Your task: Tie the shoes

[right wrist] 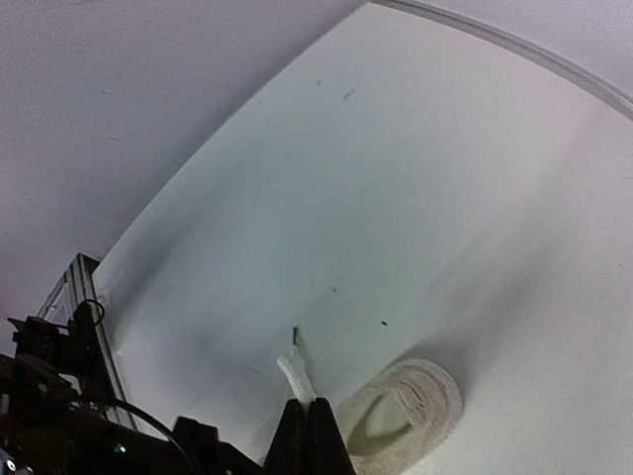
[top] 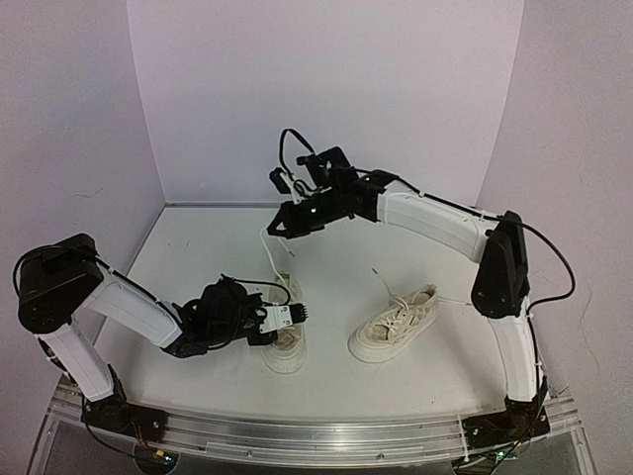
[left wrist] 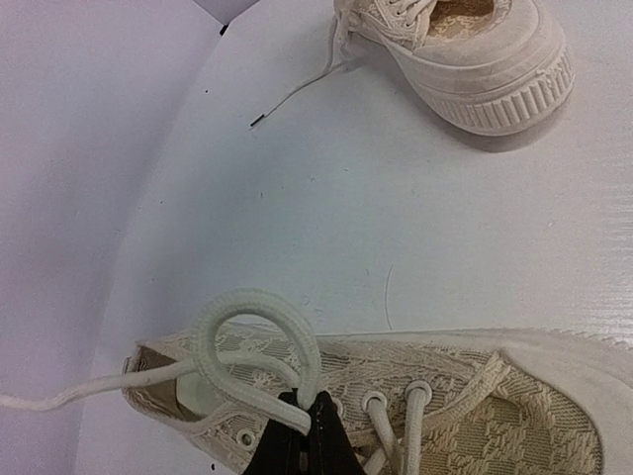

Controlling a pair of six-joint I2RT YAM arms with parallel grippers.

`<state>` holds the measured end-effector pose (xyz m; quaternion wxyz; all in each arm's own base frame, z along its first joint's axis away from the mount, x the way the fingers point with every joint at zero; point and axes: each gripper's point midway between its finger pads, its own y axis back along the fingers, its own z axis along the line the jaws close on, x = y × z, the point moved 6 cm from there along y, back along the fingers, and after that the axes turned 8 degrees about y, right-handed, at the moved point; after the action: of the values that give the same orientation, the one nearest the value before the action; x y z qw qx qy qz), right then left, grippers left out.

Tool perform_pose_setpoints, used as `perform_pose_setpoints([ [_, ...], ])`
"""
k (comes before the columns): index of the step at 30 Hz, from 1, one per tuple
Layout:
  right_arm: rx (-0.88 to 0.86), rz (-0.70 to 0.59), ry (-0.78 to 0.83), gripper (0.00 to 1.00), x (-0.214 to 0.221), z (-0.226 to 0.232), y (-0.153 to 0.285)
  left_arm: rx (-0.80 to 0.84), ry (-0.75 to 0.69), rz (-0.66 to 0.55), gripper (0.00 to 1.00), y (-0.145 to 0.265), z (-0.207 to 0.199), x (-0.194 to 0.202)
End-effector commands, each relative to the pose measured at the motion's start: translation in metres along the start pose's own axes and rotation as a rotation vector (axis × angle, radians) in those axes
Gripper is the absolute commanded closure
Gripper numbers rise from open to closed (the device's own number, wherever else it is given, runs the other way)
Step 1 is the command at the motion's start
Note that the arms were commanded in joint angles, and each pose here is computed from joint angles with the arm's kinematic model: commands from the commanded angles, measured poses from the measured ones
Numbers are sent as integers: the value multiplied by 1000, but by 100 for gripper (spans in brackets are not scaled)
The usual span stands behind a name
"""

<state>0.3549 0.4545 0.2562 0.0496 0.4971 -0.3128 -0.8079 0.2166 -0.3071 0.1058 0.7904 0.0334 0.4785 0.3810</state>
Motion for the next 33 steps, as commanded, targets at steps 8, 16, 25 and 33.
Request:
perform_pose_setpoints([
  [8,-225,-8,20,100,-8,73,-39,54,-67,22,100,-7,-15,-2],
  [16,-270,0,29,100,-5,94,-48,74,-121,52,100,-16,-27,-1],
  [25,-331,40,17,95,10,111,-64,78,-138,62,100,-18,-31,-1],
  [33,-325,10,40,64,-2,119,-47,84,-144,68,100,-21,-33,0],
])
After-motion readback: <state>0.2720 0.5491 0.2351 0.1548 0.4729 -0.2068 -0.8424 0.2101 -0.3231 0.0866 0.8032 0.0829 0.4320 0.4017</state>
